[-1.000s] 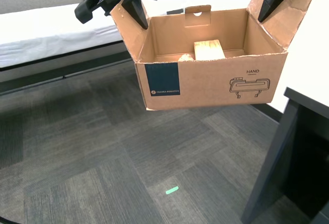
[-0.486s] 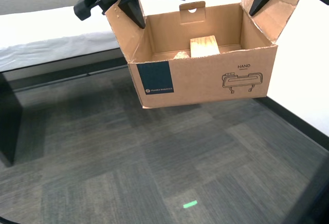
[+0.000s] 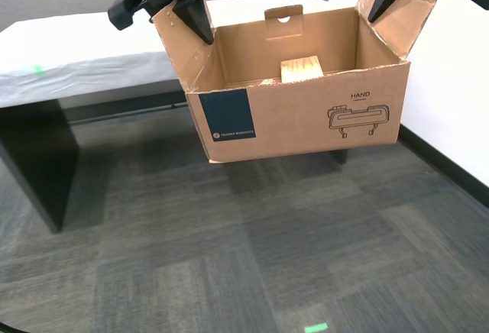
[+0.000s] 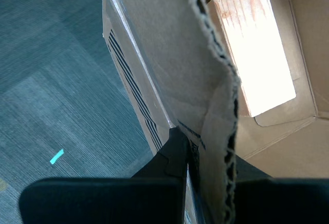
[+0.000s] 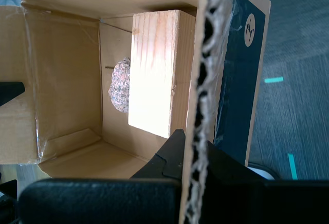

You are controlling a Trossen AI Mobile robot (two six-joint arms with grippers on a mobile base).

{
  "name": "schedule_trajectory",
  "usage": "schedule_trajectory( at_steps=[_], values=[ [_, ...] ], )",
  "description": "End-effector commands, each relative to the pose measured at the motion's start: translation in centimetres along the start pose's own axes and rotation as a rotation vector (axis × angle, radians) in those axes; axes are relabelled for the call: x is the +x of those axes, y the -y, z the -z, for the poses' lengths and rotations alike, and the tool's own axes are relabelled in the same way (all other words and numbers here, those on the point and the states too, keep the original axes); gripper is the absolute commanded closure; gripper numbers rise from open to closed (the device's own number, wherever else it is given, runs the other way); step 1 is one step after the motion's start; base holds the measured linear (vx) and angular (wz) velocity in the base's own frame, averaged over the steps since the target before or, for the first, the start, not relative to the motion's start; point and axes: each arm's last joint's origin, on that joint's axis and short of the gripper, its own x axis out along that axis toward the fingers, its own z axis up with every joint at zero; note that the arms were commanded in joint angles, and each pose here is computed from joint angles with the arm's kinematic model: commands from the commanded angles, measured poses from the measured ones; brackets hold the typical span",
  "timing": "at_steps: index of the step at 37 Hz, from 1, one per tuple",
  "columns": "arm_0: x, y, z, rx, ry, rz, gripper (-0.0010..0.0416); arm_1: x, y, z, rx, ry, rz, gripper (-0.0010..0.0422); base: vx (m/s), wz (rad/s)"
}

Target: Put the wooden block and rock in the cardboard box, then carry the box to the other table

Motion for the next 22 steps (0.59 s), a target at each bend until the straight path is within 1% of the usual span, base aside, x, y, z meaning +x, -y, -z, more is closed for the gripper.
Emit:
schedule_trajectory(
  at_steps=[1,5,12,17,22],
  values=[
    [-0.02,-0.24,-0.06,-0.004,-0.003,-0.037,0.0406,-0.09,0.33,-0.24,0.016,0.016,0.046,0.0413,0.137,0.279],
    [-0.02,-0.24,-0.06,-0.005,-0.003,-0.037,0.0406,-0.09,0.36,-0.28,0.018,0.021,0.048,0.0413,0.137,0.264],
    [-0.02,-0.26,-0.08,-0.029,-0.001,-0.038,0.0406,-0.09,0.36,-0.33,0.021,0.026,0.049,0.0413,0.138,0.229],
    [-0.01,-0.24,-0.02,-0.030,-0.006,-0.036,0.0406,-0.09,0.37,-0.32,0.033,0.025,0.050,0.0413,0.132,0.143],
    [0.01,-0.19,-0.05,-0.030,0.004,-0.016,0.0406,-0.10,0.44,-0.31,0.061,0.020,0.078,0.0413,0.128,0.086]
  ],
)
